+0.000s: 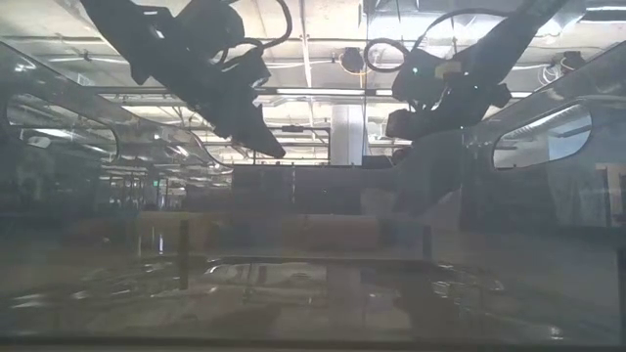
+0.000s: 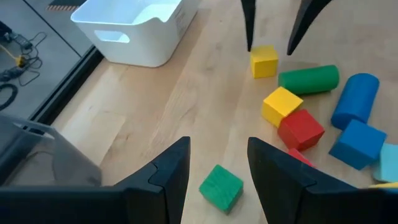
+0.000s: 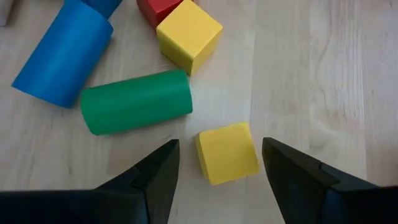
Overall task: Sort blocks by size
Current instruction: Put the yellow square block into the white bin
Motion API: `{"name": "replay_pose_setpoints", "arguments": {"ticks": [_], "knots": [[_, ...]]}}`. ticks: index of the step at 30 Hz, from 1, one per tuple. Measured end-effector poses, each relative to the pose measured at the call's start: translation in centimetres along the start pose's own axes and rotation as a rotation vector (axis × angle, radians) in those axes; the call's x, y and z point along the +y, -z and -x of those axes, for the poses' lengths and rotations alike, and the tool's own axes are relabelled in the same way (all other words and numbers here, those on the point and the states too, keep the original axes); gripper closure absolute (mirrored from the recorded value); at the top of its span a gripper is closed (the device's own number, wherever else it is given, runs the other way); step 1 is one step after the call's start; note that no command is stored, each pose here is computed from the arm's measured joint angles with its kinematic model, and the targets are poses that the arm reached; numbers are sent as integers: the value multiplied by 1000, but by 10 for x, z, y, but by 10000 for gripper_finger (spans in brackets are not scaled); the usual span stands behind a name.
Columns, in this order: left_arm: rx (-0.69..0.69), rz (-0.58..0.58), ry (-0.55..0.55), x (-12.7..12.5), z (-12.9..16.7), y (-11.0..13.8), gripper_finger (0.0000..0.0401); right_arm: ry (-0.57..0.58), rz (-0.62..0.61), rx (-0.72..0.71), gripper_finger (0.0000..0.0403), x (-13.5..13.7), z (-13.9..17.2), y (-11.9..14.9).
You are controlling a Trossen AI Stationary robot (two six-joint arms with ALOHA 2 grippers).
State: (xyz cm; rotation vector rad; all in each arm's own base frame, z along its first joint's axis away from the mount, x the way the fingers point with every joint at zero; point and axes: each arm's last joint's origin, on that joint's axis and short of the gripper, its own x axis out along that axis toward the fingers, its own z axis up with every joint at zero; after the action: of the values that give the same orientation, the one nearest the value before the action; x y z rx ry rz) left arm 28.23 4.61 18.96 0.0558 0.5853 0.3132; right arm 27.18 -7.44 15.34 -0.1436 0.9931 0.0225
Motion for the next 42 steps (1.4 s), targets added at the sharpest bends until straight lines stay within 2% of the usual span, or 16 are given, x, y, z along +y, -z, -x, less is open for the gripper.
{"name": "replay_pose_setpoints", "arguments": {"ticks": [14, 22, 27, 35, 42], "knots": [[6, 2, -3, 1, 0, 1, 237, -15, -15, 55, 211, -1, -24, 8], [13, -17, -3, 1, 0, 1, 237, 2, -29, 32, 287, -5, -17, 6], [41, -23, -2, 1, 0, 4, 237, 11, -42, 35, 290, -7, -14, 7], [56, -25, -6, 1, 0, 5, 237, 79, -98, -2, 290, -25, 11, -14], [61, -26, -5, 1, 0, 6, 237, 210, -156, -26, 290, -56, 39, -25]]}}
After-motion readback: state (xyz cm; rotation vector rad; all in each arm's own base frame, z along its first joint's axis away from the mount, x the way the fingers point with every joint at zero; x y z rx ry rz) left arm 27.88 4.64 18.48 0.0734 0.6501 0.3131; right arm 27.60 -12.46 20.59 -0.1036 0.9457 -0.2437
